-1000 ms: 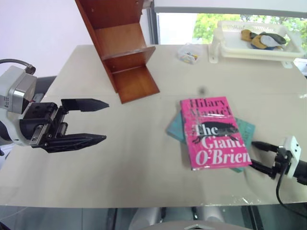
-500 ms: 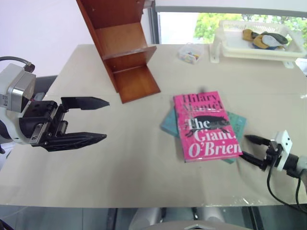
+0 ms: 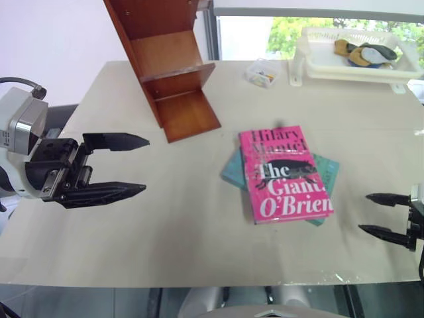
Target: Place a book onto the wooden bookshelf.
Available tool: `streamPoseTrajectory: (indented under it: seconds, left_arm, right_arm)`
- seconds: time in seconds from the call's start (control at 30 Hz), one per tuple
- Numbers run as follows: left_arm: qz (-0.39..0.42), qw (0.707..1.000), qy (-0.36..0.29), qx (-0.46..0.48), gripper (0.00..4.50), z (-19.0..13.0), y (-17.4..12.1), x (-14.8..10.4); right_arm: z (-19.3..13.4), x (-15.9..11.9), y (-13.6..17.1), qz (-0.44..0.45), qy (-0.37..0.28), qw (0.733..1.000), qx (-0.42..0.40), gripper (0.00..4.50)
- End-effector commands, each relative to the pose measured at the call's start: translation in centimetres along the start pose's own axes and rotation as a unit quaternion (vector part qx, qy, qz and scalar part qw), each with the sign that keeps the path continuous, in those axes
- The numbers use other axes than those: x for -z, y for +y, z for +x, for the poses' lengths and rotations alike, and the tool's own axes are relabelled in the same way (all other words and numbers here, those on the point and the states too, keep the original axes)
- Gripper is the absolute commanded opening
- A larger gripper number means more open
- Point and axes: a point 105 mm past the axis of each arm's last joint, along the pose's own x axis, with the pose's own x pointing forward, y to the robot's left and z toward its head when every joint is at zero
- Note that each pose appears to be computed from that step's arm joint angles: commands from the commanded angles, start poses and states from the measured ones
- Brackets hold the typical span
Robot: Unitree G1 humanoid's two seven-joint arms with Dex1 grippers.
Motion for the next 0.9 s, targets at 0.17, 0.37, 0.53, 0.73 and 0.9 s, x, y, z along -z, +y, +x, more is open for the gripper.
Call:
streamPoseTrajectory:
  seconds: [0.17, 0.37, 0.53, 0.73, 0.9]
  left_arm:
    - [0.019, 1.000, 0.004, 0.000, 4.44, -0.1, 0.0, -0.6]
    - [0.021, 1.000, 0.010, -0.005, 4.44, -0.3, 0.0, -0.6]
    - [0.025, 1.000, 0.002, -0.009, 4.44, -0.3, -0.1, -0.8]
    - [0.026, 1.000, 0.003, -0.013, 4.44, -0.4, -0.2, -0.9]
    - [0.026, 1.000, 0.004, -0.016, 4.44, -0.4, -0.2, -0.8]
  right_arm:
    - [3.5, -1.3, 0.7, -0.039, -0.030, 0.999, -0.021, 4.50]
    - [5.6, -2.7, 1.4, -0.050, -0.066, 0.995, -0.054, 4.50]
    - [6.6, -3.2, 1.3, -0.059, -0.077, 0.993, -0.066, 4.50]
    - [7.4, -4.1, 1.1, -0.072, -0.087, 0.990, -0.079, 4.50]
    - [8.9, -4.5, 0.9, -0.088, -0.088, 0.987, -0.097, 4.50]
